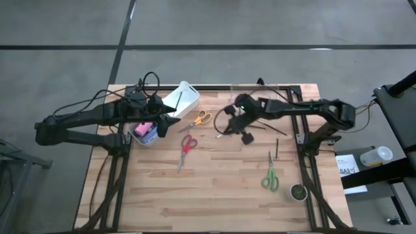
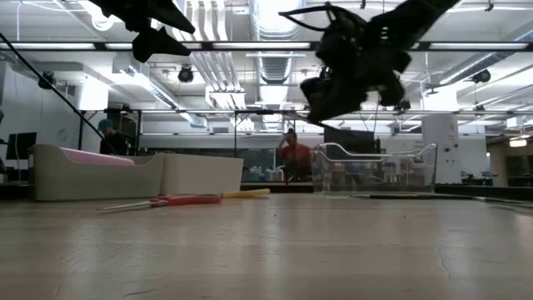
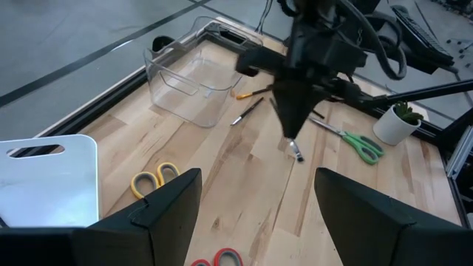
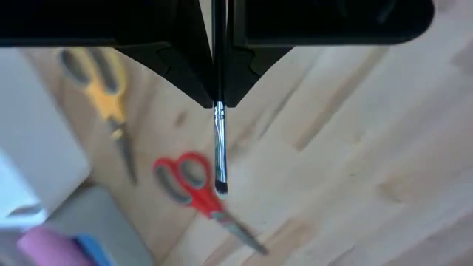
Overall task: Pick & Place Paint Supplies
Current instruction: Put the bottom left silver paint brush into the white bin
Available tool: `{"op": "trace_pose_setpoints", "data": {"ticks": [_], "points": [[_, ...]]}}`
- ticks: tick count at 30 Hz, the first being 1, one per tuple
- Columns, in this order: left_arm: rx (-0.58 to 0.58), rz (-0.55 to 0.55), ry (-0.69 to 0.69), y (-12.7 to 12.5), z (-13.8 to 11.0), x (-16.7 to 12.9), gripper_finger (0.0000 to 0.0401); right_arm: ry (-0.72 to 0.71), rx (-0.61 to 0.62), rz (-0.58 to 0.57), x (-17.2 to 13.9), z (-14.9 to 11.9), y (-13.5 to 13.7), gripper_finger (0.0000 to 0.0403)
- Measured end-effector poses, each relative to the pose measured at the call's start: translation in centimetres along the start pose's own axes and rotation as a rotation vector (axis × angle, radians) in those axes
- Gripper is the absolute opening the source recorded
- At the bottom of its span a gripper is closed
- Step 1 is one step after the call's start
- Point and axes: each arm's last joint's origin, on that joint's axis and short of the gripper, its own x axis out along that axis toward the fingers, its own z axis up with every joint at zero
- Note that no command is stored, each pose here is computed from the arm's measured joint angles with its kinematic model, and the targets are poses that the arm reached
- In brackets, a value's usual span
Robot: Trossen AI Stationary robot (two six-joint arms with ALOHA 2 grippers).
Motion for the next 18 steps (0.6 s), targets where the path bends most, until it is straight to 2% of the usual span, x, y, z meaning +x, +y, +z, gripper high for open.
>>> {"op": "trace_pose_setpoints", "data": {"ticks": [9, 18], "points": [[0.0, 0.0, 0.0, 0.0, 0.0, 0.0, 0.0271, 0.014, -0.143, -0.019, 3.1, 2.7, -6.4, 0.0022], [0.0, 0.0, 0.0, 0.0, 0.0, 0.0, 0.0271, 0.042, -0.261, -0.034, 5.2, 3.7, -11.8, 0.0022]]}}
